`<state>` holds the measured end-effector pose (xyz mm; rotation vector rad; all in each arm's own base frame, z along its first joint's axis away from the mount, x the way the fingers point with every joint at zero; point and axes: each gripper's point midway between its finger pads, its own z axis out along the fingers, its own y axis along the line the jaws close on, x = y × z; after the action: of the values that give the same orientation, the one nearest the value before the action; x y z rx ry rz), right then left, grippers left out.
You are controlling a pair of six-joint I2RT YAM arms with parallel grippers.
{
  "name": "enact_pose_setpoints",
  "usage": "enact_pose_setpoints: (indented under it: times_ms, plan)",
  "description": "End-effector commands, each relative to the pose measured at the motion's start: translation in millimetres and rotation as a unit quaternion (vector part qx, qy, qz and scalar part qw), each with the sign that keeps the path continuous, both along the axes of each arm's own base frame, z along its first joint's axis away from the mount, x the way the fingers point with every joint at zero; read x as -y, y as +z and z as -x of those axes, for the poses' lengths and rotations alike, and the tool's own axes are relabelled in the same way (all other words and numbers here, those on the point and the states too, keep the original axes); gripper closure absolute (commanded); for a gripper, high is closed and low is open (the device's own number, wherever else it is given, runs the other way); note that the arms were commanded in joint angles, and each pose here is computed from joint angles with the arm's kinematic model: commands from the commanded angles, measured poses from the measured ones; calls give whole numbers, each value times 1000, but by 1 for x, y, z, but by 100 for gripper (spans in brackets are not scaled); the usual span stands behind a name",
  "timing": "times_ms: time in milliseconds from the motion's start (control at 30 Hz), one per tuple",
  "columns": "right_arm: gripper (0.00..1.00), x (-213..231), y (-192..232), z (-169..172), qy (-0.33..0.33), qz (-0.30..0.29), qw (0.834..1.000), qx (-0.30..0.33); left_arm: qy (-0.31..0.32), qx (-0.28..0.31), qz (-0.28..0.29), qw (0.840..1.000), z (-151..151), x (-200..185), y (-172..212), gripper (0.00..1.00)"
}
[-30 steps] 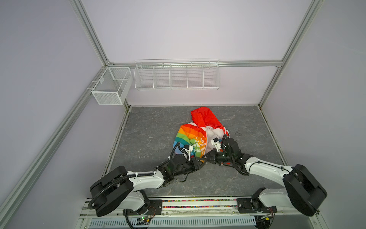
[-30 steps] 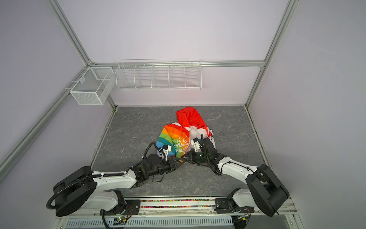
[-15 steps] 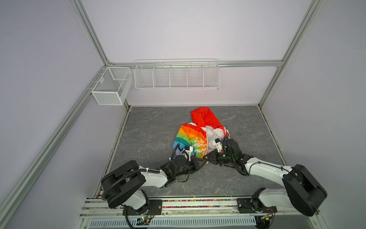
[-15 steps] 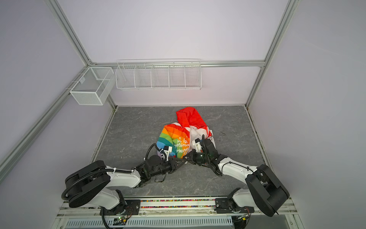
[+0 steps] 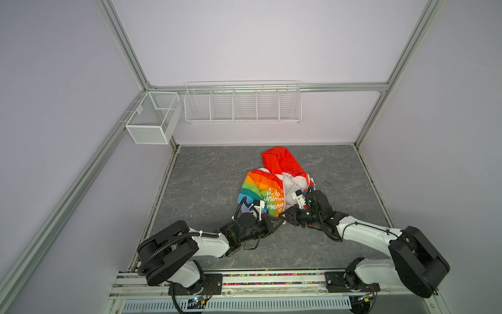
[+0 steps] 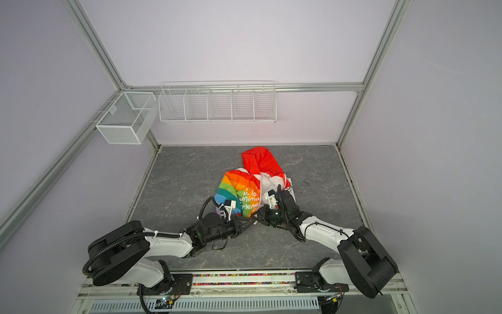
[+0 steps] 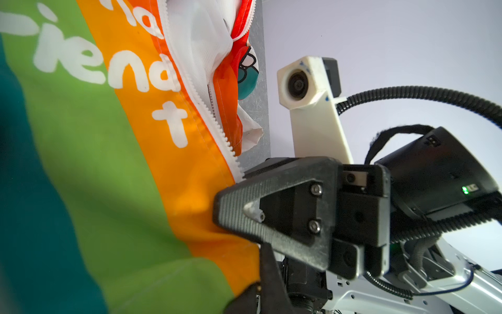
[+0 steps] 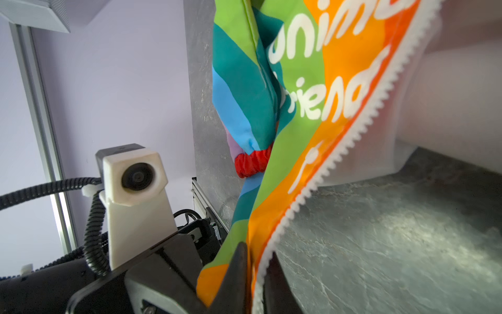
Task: Zip up the jacket
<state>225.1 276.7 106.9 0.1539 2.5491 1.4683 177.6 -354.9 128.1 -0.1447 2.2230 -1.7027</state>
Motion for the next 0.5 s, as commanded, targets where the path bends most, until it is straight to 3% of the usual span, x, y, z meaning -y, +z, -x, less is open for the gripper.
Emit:
enact_pose_setpoints:
  times_ms: [0, 233, 400, 467]
  plan:
    - [79, -10, 16, -1, 16, -27, 999, 14, -17, 5, 1, 1000, 7, 5, 3, 100]
    - [77, -13, 16, -5, 15, -29, 999, 13, -20, 8, 4, 1000, 10, 7, 5, 100]
    - [94, -16, 17, -6, 22, -37, 999, 13, -21, 10, 6, 1000, 10, 7, 9, 100]
    - [94, -15, 17, -5, 22, -37, 999, 13, -19, 10, 5, 1000, 9, 6, 9, 91]
